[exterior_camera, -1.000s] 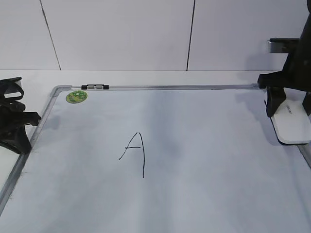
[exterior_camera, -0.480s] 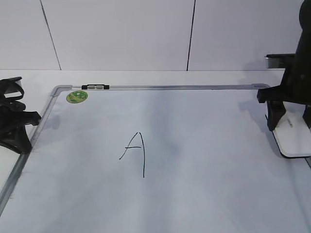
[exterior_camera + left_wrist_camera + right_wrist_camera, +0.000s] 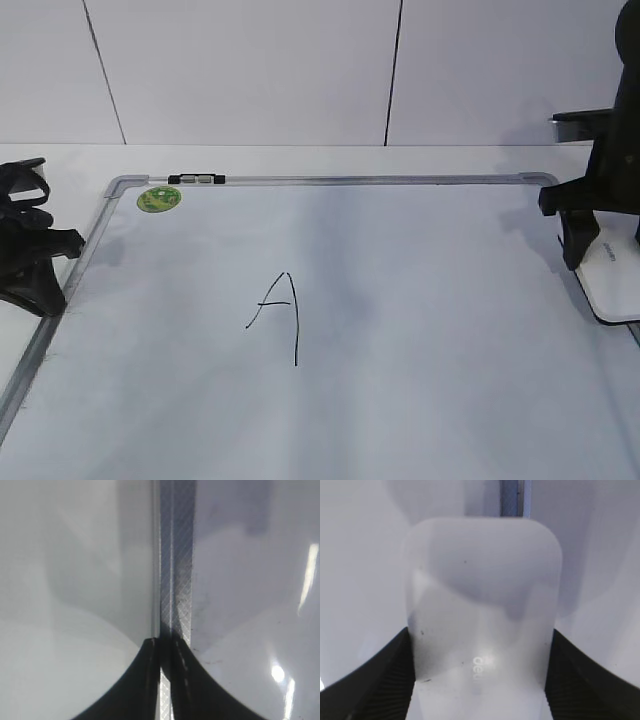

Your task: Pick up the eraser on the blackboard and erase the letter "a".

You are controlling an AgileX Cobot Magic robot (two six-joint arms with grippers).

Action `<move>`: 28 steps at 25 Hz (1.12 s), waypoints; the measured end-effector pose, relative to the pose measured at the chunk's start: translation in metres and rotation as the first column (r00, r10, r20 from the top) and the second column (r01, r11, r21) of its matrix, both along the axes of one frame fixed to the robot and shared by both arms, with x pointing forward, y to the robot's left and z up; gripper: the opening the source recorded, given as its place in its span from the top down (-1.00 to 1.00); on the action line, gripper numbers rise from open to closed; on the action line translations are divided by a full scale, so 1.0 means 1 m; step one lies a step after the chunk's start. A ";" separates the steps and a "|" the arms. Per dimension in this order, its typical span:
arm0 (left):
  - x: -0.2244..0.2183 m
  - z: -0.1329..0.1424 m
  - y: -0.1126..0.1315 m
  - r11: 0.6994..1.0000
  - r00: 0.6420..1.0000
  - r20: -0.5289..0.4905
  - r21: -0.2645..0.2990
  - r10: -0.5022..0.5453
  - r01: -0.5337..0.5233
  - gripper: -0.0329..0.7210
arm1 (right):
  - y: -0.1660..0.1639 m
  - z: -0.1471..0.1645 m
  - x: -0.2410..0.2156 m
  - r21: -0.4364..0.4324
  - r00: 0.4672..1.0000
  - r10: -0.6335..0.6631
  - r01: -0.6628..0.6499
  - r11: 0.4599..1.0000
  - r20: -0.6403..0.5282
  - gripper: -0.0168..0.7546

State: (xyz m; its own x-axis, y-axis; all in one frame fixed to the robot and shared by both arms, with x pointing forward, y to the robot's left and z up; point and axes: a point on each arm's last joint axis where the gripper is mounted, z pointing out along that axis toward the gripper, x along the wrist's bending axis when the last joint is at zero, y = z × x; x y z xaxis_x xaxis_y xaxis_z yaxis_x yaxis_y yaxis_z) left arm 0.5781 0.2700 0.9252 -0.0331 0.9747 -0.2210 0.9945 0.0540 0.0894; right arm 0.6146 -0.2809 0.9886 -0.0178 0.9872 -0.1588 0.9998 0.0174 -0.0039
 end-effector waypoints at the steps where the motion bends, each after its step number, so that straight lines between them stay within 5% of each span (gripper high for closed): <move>1: 0.000 0.000 0.000 1.000 1.000 0.000 0.000 0.000 0.000 0.82 | 0.000 0.000 0.000 0.000 1.000 0.000 0.000 1.000 0.000 -0.41; 28: 0.000 0.000 0.000 1.000 1.000 0.002 -0.001 0.000 0.000 0.82 | 0.006 -0.023 0.004 0.055 0.998 -0.023 0.027 0.998 -0.062 -0.41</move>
